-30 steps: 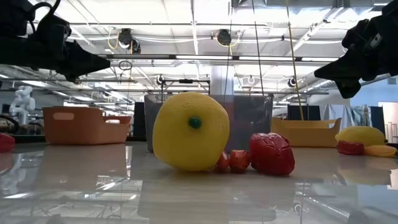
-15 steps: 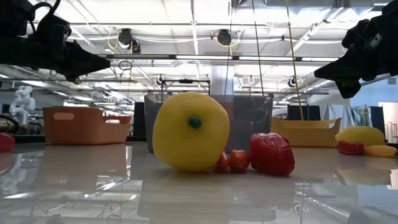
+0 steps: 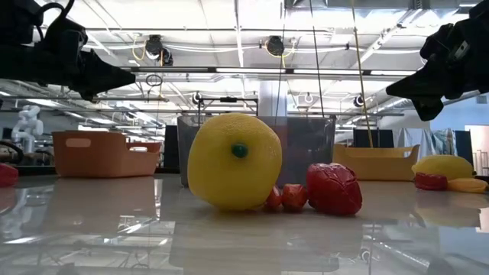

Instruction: Sort produce into baskets

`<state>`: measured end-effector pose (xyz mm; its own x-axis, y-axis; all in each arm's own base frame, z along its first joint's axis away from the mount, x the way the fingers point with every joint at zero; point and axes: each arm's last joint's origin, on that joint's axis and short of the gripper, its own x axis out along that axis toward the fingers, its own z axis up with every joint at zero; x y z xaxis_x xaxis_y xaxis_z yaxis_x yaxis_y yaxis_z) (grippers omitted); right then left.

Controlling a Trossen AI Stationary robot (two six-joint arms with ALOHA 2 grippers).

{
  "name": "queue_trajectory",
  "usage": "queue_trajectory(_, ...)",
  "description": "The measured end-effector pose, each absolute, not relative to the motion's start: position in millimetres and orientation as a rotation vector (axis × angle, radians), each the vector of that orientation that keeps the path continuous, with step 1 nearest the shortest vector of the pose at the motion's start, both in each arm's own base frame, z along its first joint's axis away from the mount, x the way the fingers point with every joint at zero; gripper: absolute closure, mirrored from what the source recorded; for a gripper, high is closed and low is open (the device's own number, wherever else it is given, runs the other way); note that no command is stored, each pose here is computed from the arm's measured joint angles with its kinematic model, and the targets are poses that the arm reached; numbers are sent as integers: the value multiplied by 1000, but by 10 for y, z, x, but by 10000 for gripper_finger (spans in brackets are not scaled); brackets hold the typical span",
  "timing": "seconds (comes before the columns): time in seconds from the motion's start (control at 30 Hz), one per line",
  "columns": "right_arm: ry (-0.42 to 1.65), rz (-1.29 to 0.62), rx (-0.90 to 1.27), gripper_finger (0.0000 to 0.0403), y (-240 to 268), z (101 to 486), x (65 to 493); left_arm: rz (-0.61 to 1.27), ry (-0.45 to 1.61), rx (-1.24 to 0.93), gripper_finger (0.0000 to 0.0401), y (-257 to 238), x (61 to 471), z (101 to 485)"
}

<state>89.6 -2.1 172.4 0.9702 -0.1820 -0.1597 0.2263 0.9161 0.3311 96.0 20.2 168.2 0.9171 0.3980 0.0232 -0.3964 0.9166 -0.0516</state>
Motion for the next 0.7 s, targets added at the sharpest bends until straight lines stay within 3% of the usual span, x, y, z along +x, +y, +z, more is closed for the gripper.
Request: queue_trajectory(0.7,109,-239,403,403,-29,1731,896,409,-34,-47,338,202,960,1683)
